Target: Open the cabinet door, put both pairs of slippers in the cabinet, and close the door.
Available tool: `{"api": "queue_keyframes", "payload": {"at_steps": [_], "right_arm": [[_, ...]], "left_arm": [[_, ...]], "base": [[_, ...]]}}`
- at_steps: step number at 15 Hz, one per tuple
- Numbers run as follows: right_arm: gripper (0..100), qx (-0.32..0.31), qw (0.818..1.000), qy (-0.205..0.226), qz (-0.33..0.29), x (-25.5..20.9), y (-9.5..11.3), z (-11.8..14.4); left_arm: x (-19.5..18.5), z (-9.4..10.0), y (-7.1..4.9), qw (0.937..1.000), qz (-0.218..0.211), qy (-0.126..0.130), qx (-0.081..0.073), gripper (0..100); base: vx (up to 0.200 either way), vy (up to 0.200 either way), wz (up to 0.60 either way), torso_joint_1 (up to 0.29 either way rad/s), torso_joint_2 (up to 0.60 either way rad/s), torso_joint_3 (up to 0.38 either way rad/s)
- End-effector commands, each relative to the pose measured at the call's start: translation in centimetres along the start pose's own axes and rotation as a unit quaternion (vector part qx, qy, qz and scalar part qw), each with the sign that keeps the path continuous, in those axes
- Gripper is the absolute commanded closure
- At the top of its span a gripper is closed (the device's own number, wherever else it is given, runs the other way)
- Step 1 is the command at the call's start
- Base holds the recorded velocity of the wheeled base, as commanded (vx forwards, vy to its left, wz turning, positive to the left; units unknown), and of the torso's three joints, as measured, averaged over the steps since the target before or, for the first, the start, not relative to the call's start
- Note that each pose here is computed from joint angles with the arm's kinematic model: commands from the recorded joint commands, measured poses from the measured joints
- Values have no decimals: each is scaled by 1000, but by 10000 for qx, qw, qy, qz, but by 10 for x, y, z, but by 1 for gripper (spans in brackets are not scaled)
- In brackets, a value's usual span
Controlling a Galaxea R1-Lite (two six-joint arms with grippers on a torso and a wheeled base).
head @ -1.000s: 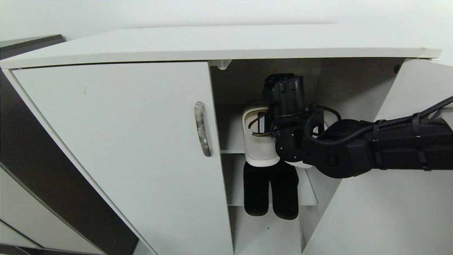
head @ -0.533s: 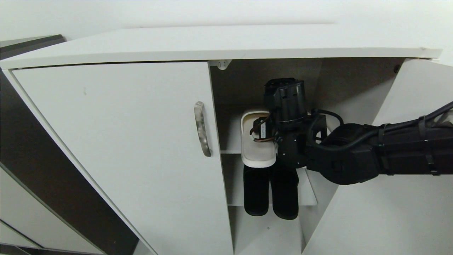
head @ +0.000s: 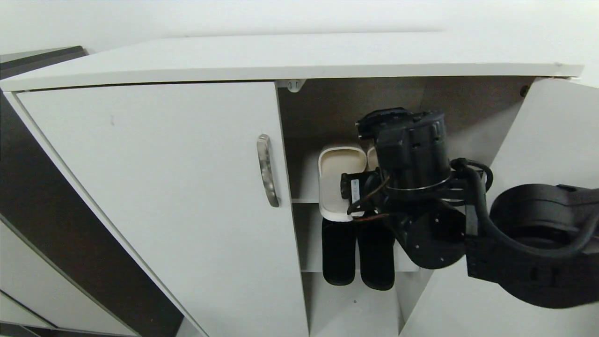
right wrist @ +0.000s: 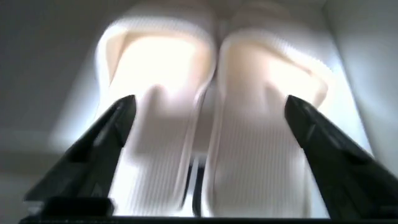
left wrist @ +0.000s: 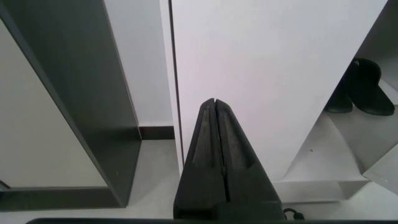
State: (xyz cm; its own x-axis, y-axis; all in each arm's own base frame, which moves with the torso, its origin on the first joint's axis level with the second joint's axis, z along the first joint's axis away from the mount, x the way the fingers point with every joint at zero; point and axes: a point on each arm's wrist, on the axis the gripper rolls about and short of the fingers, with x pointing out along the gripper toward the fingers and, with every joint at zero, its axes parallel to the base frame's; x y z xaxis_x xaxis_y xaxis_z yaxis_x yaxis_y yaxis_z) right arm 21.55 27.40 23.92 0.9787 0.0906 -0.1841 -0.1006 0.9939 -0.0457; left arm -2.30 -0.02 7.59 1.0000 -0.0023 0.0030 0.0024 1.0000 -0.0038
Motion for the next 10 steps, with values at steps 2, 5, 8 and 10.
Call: {"api": "queue_keyframes", "payload": {"at_steps": [2,5,8,10], "right_arm": [[100,-102,9983,146,546,-36,-15,-11],[100,-90,9966,316,750,-53,-21,-27],[100,-54,9951,371,910,-66,-30,-32],[100,-96,9948,399,932,-68,-30,-35]], "left_arm": [[0,0,0,10000,4,7,-4,100],[0,0,0,10000,4,7,-4,100],[0,0,0,10000,4,7,4,100],[0,0,0,10000,4,7,4,100]], "base": [[0,0,0,0,0,0],[0,0,0,0,0,0],[0,0,0,0,0,0],[0,0,0,0,0,0]]}}
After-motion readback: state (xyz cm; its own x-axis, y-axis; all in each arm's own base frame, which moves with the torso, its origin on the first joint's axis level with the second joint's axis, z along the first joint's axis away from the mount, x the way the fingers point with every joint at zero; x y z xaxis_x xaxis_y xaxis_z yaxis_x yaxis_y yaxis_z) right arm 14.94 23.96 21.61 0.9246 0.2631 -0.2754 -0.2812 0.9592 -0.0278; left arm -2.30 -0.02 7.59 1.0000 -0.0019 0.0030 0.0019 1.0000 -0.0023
